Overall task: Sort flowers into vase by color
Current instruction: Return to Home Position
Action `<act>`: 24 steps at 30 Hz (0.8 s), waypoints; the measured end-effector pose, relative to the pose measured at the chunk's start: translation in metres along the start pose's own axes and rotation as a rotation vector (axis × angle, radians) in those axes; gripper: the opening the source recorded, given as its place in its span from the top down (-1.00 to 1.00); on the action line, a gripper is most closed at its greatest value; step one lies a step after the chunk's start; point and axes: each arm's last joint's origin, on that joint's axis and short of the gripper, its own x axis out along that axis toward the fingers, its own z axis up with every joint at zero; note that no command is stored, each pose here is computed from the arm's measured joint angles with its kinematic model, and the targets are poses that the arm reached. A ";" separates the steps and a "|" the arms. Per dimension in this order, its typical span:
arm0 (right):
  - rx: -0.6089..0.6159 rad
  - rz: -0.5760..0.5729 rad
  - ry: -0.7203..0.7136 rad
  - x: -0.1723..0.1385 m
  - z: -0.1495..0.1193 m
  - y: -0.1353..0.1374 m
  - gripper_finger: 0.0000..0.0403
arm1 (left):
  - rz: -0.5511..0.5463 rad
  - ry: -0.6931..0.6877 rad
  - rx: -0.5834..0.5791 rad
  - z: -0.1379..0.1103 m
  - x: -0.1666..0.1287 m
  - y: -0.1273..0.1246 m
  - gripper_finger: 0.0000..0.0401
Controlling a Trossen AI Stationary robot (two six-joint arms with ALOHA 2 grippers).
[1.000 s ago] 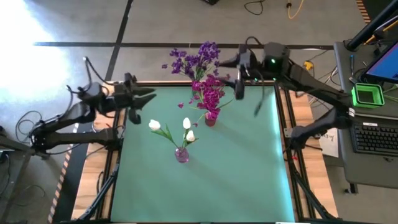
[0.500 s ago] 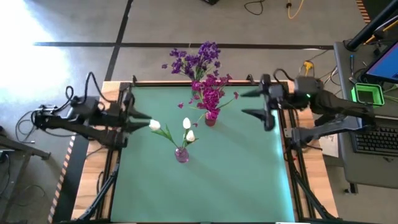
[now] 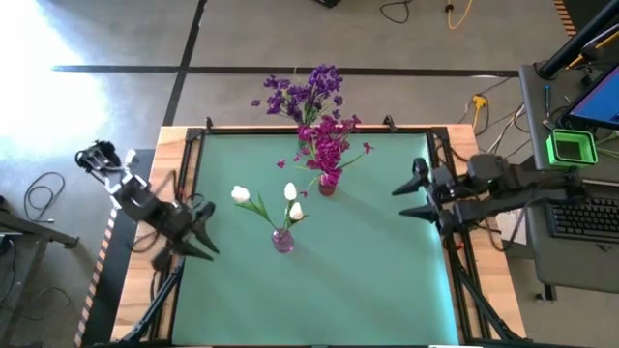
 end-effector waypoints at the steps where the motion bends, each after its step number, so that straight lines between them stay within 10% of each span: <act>1: 0.007 0.002 0.009 0.006 -0.007 -0.002 -0.22 | -0.007 0.001 0.005 -0.007 0.005 0.000 0.62; 14: -0.022 0.082 -0.102 0.032 -0.079 -0.015 -0.22 | -0.055 -0.031 0.072 -0.065 0.012 0.013 0.62; 24: -0.120 0.000 -0.239 0.028 -0.090 -0.029 -0.22 | 0.239 -0.220 0.208 -0.083 -0.004 0.038 0.65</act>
